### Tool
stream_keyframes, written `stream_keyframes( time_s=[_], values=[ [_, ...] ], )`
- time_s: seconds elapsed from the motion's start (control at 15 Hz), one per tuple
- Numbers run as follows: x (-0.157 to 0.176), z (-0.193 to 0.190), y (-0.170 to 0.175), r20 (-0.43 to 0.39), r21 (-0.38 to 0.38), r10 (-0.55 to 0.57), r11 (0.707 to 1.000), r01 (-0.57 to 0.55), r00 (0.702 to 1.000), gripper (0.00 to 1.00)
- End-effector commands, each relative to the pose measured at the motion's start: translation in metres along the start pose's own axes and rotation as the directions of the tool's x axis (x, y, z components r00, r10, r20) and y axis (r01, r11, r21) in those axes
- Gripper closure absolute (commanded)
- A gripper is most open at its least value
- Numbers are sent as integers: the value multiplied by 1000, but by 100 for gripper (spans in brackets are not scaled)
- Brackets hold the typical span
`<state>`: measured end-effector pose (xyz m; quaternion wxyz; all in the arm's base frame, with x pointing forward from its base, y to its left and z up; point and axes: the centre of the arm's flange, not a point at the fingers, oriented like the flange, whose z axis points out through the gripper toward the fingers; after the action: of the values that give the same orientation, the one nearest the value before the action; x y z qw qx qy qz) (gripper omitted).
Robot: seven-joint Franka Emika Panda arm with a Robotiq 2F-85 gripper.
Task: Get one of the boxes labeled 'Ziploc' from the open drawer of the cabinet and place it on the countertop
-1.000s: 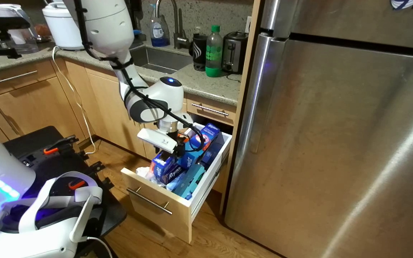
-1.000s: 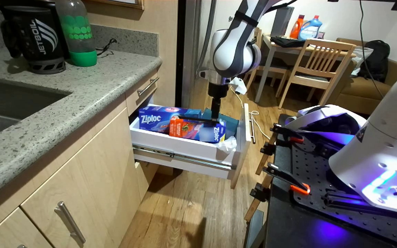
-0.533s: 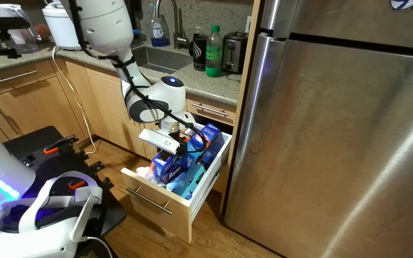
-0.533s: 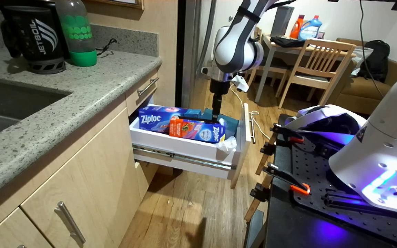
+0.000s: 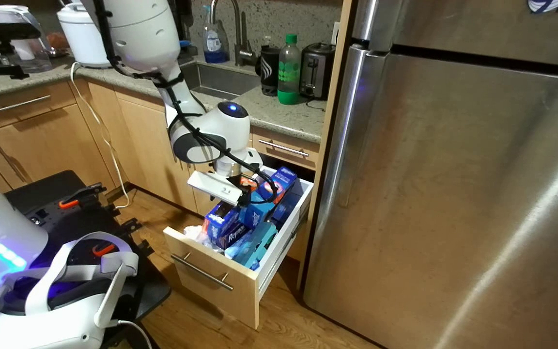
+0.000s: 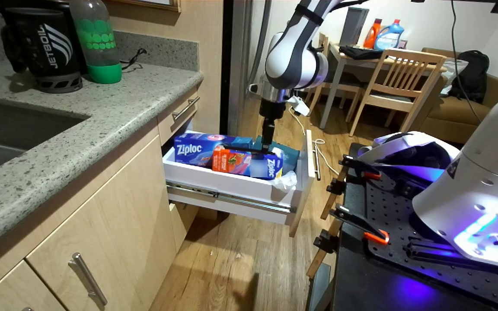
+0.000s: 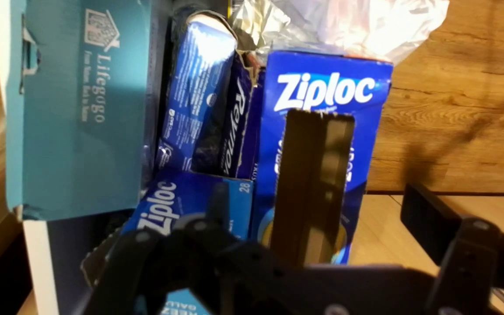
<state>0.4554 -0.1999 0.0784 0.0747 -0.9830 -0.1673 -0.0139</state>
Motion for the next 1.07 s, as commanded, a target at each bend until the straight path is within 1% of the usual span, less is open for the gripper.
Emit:
stream_keyframes(
  time_s=[0.0, 0.2, 0.67, 1.0],
  values=[
    [1, 4, -4, -2, 29, -17, 999, 17, 1000, 0],
    [7, 12, -5, 29, 22, -14, 1000, 13, 999, 0],
    [7, 25, -2, 71, 22, -11, 1000, 10, 997, 0],
    [10, 29, -2, 107, 1, -8, 1000, 8, 994, 0]
  ],
)
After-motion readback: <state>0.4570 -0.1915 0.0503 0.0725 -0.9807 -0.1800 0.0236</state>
